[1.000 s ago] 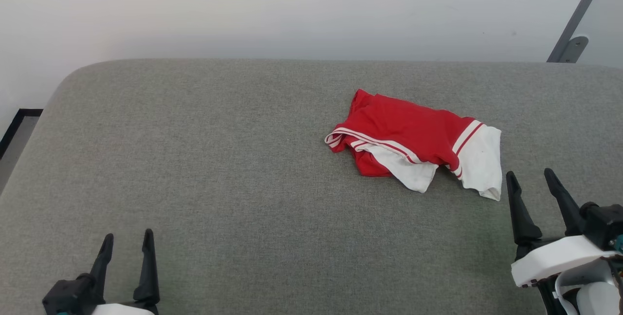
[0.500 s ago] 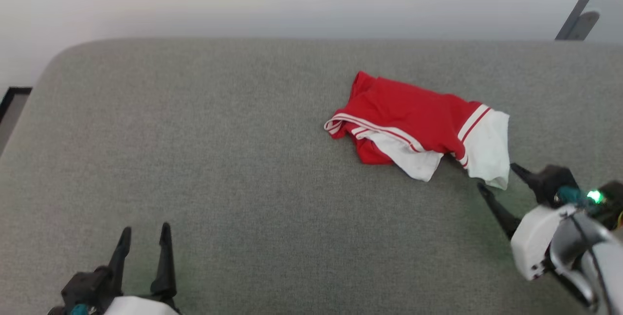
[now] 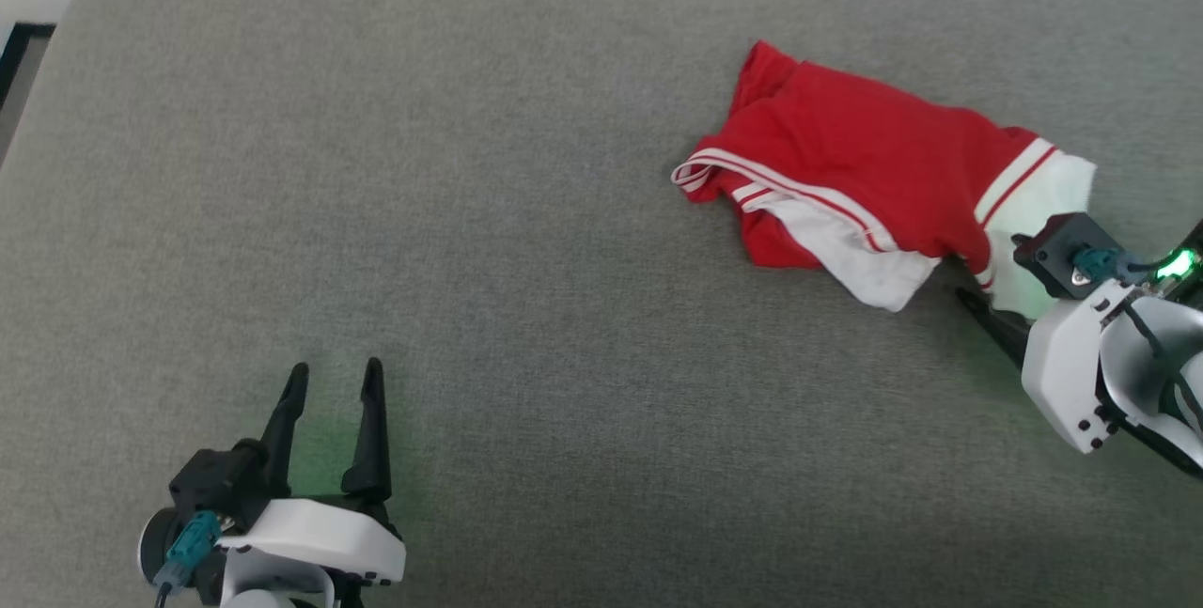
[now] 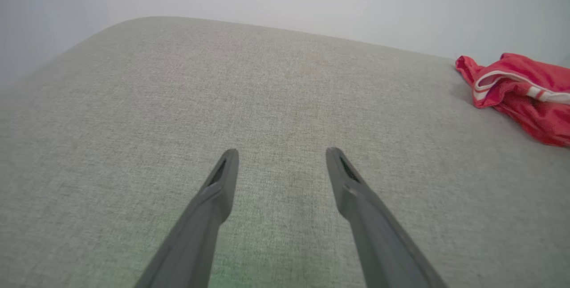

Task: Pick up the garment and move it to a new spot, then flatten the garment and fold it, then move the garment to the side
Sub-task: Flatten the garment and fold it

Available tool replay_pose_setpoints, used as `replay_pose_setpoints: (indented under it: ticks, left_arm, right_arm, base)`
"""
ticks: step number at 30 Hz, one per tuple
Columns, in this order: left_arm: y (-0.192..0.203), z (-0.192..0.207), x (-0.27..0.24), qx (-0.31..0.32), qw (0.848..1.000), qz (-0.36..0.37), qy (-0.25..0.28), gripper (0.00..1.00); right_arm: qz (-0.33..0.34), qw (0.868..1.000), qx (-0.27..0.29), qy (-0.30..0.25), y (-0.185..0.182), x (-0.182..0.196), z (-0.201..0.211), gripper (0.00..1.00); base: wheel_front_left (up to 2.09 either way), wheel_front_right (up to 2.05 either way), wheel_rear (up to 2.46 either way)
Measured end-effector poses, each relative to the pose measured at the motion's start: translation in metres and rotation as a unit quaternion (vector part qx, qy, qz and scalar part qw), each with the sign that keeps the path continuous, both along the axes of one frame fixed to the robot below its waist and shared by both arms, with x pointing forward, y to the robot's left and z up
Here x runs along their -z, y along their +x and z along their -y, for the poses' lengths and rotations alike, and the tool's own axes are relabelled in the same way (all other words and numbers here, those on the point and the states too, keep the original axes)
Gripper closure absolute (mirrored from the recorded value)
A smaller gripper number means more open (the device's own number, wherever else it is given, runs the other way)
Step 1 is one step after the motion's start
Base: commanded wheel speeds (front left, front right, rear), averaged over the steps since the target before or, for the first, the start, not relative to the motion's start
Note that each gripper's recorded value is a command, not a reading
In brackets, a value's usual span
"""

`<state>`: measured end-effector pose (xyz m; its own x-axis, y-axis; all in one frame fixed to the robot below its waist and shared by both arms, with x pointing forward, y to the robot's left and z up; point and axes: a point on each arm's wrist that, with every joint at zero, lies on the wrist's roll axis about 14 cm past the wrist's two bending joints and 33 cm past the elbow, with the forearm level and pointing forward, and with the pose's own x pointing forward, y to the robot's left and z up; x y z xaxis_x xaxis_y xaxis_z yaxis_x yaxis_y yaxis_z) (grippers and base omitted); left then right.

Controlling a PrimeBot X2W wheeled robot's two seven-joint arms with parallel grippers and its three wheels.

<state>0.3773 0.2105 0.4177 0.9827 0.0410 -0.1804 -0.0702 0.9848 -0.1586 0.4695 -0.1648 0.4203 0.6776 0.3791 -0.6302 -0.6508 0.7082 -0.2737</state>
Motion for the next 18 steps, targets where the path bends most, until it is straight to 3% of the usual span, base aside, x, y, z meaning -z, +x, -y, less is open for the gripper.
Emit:
replay_pose_setpoints:
  ticks: [2, 3, 4, 5, 11, 18]
  left_arm:
    - [0.001, -0.001, 0.003, -0.002, 1.000, -0.004, -0.001, 0.00]
    - [0.001, -0.001, 0.005, -0.004, 1.000, -0.007, -0.002, 0.00]
    - [0.001, -0.002, 0.007, -0.006, 1.000, -0.010, -0.003, 0.00]
    - [0.000, -0.003, 0.008, -0.007, 1.000, -0.012, -0.004, 0.00]
    - [0.006, 0.005, 0.013, 0.005, 1.000, -0.016, -0.008, 0.00]
    - [0.025, 0.022, 0.013, 0.034, 0.999, -0.009, -0.010, 0.00]
  right_arm:
    - [-0.003, 1.000, -0.006, -0.001, 0.006, 0.006, -0.004, 0.02]
    - [-0.006, 1.000, -0.010, -0.002, 0.008, 0.009, -0.005, 0.36]
    - [-0.008, 1.000, -0.012, -0.002, 0.008, 0.012, -0.006, 0.79]
    - [-0.008, 1.000, -0.014, 0.000, 0.009, 0.013, -0.007, 1.00]
    - [0.041, 0.998, 0.033, 0.046, 0.036, -0.018, 0.008, 1.00]
    - [0.097, 0.982, 0.124, 0.104, 0.084, -0.060, 0.043, 1.00]
  base:
    - [0.00, 0.00, 0.00]
    - [0.00, 0.00, 0.00]
    - [0.00, 0.00, 0.00]
    - [0.00, 0.00, 0.00]
    - [0.00, 0.00, 0.00]
    - [0.00, 0.00, 0.00]
